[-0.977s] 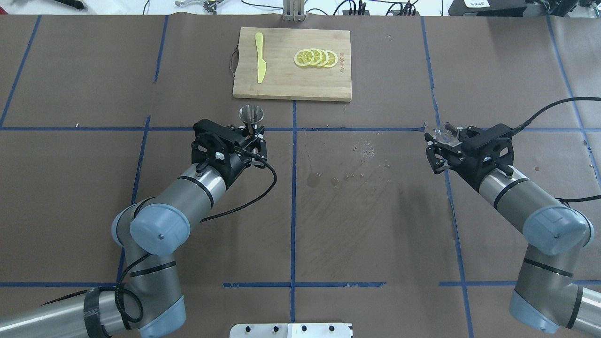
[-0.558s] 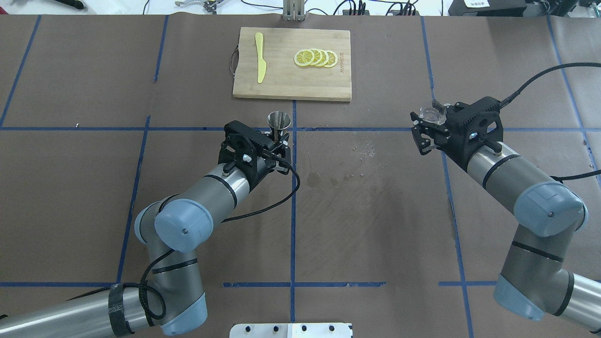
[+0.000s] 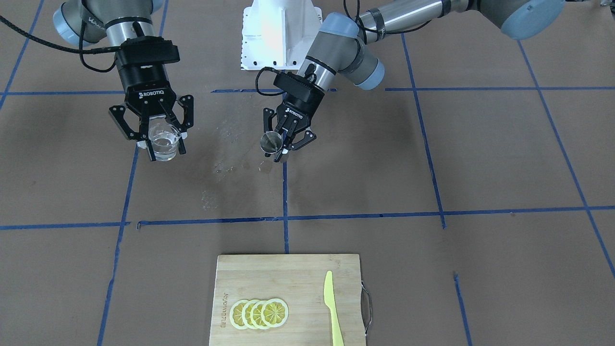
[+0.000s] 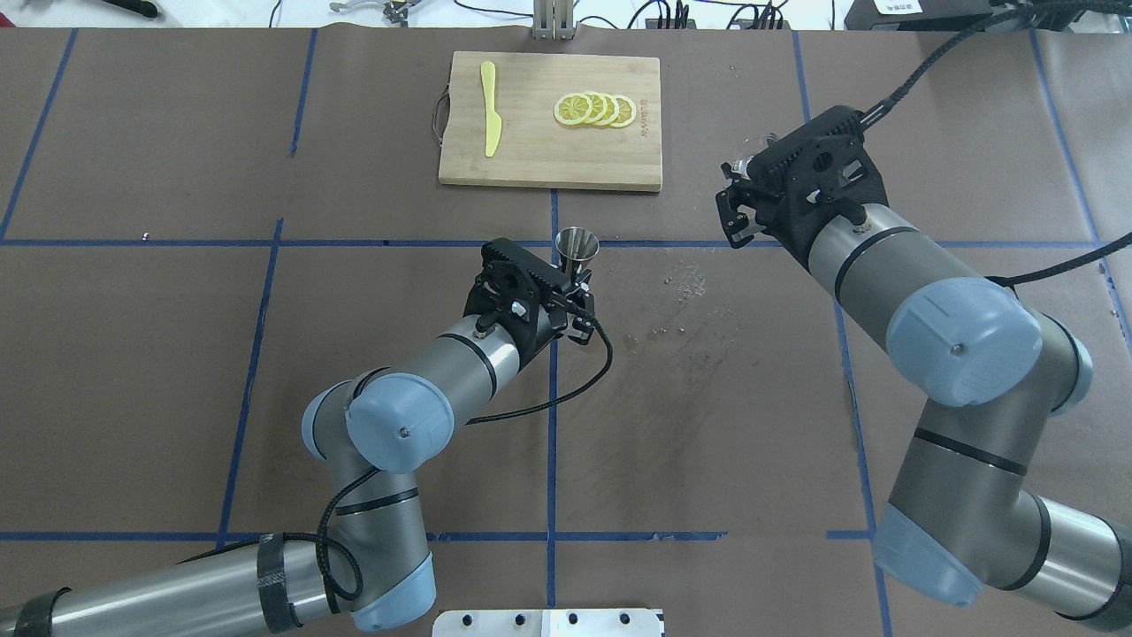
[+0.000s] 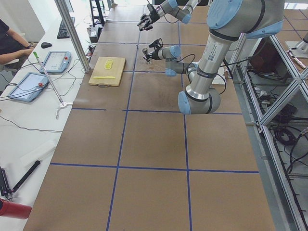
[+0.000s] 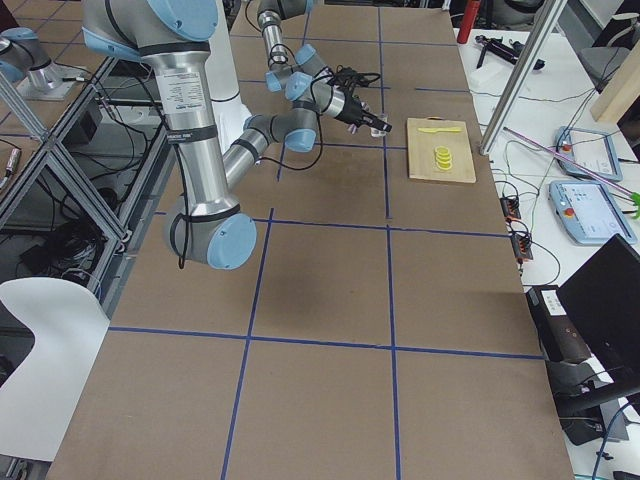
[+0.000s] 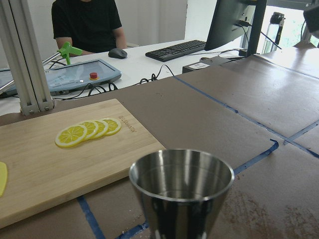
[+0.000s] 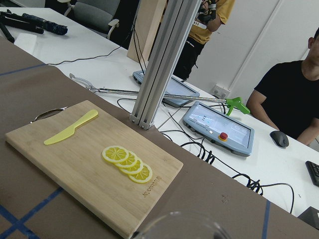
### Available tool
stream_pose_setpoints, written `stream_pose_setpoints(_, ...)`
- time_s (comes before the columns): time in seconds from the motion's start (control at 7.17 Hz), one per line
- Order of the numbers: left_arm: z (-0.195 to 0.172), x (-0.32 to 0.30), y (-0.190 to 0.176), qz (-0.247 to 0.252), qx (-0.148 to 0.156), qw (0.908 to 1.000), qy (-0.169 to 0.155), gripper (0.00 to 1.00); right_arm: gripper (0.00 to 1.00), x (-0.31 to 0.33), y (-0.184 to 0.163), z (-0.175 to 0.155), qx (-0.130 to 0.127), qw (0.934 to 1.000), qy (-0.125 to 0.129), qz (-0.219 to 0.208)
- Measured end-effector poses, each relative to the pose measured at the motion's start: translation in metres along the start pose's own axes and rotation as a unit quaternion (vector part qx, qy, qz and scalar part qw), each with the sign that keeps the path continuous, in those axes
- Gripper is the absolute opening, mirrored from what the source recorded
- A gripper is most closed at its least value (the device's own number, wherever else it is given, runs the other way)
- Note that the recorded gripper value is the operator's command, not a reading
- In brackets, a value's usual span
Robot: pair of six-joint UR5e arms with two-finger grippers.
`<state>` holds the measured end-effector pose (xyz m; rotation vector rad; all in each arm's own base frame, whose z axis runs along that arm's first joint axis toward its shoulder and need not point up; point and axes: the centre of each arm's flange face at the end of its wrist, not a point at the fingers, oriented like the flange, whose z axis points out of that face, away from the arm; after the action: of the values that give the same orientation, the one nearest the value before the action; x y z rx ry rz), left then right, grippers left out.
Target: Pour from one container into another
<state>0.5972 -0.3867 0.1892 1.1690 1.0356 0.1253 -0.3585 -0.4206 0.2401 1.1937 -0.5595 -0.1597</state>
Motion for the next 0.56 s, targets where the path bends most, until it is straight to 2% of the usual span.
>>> stream_pose_setpoints(0.28, 0.004, 0.018, 0.0, -0.001, -0.004, 0.9999, 0.011, 0.0, 0.0, -0.009, -0.008, 0.002, -0.008, 0.9993, 0.023, -0.03)
stream_pose_setpoints(0.56, 0.015, 0.034, -0.005, -0.002, -0.005, 0.9999, 0.014, 0.0, 0.0, -0.031, 0.0, -0.002, -0.008, 0.9975, 0.039, -0.058)
